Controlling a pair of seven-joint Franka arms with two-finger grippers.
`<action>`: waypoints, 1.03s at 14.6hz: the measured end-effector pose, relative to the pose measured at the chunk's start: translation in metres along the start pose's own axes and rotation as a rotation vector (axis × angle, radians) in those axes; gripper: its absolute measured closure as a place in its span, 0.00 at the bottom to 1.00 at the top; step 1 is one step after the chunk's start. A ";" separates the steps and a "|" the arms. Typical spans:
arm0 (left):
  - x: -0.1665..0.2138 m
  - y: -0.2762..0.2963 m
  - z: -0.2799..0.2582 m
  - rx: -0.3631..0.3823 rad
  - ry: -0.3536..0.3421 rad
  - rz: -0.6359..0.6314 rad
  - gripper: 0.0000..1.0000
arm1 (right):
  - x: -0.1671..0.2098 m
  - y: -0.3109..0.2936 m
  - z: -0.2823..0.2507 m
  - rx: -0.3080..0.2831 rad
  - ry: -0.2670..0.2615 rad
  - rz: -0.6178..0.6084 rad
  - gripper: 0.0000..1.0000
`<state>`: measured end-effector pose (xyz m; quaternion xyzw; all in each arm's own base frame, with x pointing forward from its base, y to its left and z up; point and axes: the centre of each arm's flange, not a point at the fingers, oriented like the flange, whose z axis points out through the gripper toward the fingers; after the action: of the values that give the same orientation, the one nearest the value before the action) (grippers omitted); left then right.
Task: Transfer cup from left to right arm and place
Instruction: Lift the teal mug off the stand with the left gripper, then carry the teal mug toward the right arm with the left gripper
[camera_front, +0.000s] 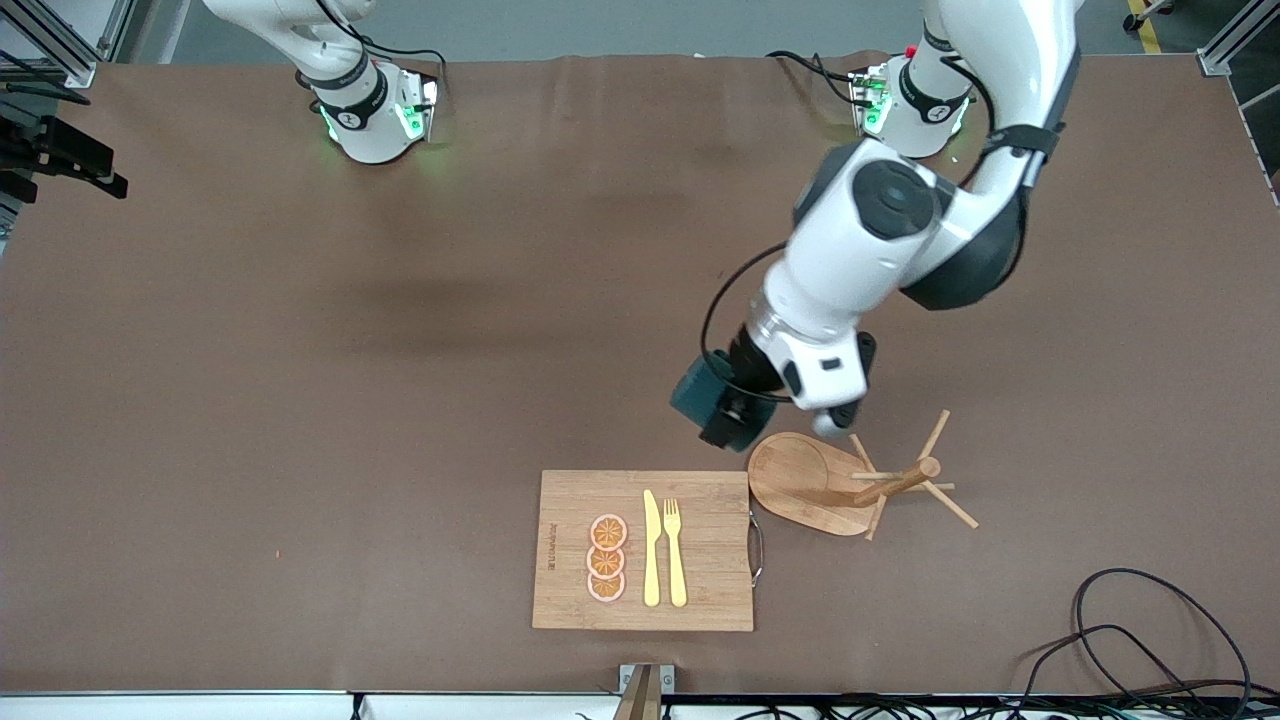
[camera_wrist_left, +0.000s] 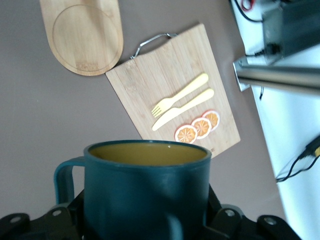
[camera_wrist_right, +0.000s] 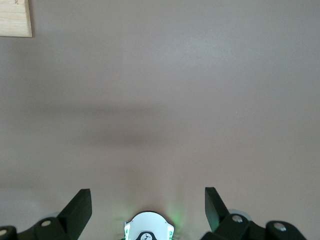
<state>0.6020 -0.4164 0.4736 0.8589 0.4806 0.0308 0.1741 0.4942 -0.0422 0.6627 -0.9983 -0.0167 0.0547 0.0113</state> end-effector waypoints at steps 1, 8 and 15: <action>-0.023 -0.002 0.002 0.001 0.027 0.056 0.14 | 0.000 0.001 0.000 0.000 -0.001 0.002 0.00; -0.159 -0.040 0.037 0.018 0.254 0.463 0.14 | -0.002 0.008 -0.005 0.001 0.008 0.016 0.00; -0.269 -0.101 0.107 -0.002 0.493 0.855 0.14 | 0.019 0.014 0.022 0.002 -0.042 0.025 0.00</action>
<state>0.3995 -0.6218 0.3712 0.9463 0.1117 0.3021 0.0276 0.5116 -0.0550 0.6384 -0.9970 -0.0043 0.0760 0.0110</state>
